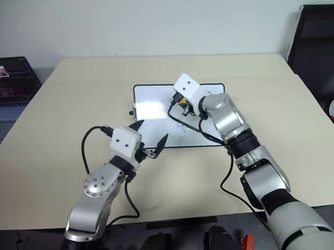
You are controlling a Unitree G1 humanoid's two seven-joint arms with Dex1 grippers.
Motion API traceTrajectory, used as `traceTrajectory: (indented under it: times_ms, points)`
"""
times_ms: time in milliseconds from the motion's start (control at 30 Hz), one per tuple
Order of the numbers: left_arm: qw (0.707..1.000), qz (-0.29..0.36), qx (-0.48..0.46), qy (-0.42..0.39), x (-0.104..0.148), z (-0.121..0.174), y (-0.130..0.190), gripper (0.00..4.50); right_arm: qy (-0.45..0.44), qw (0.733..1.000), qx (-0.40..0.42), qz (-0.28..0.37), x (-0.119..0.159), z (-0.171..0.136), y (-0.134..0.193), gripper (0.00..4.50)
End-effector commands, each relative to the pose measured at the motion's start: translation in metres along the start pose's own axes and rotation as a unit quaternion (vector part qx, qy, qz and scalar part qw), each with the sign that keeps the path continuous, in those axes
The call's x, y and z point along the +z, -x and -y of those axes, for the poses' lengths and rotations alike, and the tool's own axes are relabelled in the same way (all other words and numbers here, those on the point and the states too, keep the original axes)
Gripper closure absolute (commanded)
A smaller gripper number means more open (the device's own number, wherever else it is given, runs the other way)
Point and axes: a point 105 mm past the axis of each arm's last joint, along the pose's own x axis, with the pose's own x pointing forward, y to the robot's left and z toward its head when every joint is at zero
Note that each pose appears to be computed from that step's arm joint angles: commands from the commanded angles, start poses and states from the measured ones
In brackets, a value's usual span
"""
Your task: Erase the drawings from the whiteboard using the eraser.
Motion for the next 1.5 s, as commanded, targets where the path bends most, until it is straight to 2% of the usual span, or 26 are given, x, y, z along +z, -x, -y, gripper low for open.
traceTrajectory:
  times_ms: [33, 267, 467, 567, 733, 967, 1133, 1233, 1367, 1500]
  points:
    - [1.0, 0.025, 0.008, -0.013, 0.013, -0.004, 0.003, 0.0, 0.012, 1.0, 0.017, -0.007, -0.004, -0.009, -0.001, 3.4]
    - [1.0, 0.024, 0.007, -0.011, 0.012, -0.002, 0.003, 0.0, 0.001, 1.0, 0.019, -0.016, -0.014, -0.011, 0.002, 3.4]
    - [1.0, 0.026, 0.0, -0.011, 0.014, -0.001, 0.0, 0.0, -0.031, 0.999, -0.031, 0.025, 0.005, 0.012, 0.014, 3.4]
    - [1.0, 0.028, -0.003, -0.012, 0.016, -0.001, -0.001, 0.0, -0.053, 0.996, -0.053, 0.043, 0.012, 0.023, 0.027, 3.4]
    - [0.999, 0.031, -0.01, -0.011, 0.02, 0.001, -0.003, 0.0, -0.087, 0.993, -0.073, 0.032, 0.003, 0.03, 0.055, 3.4]
    - [0.999, 0.033, -0.018, -0.01, 0.022, 0.001, -0.004, 0.0, -0.167, 0.983, -0.076, 0.014, -0.009, 0.018, 0.09, 3.4]
    - [0.999, 0.034, -0.019, -0.01, 0.023, 0.001, -0.005, 0.0, -0.286, 0.954, -0.076, 0.044, -0.017, -0.001, 0.112, 3.4]
    - [0.999, 0.034, -0.017, -0.01, 0.022, 0.0, -0.004, 0.0, -0.33, 0.94, -0.086, 0.023, -0.036, -0.012, 0.12, 3.4]
    - [0.999, 0.031, -0.014, -0.011, 0.02, -0.003, -0.001, 0.0, -0.351, 0.93, -0.111, -0.004, -0.055, -0.017, 0.128, 3.4]
    - [0.999, 0.03, -0.015, -0.012, 0.019, -0.004, -0.002, 0.0, -0.354, 0.928, -0.115, -0.011, -0.059, -0.021, 0.126, 3.4]
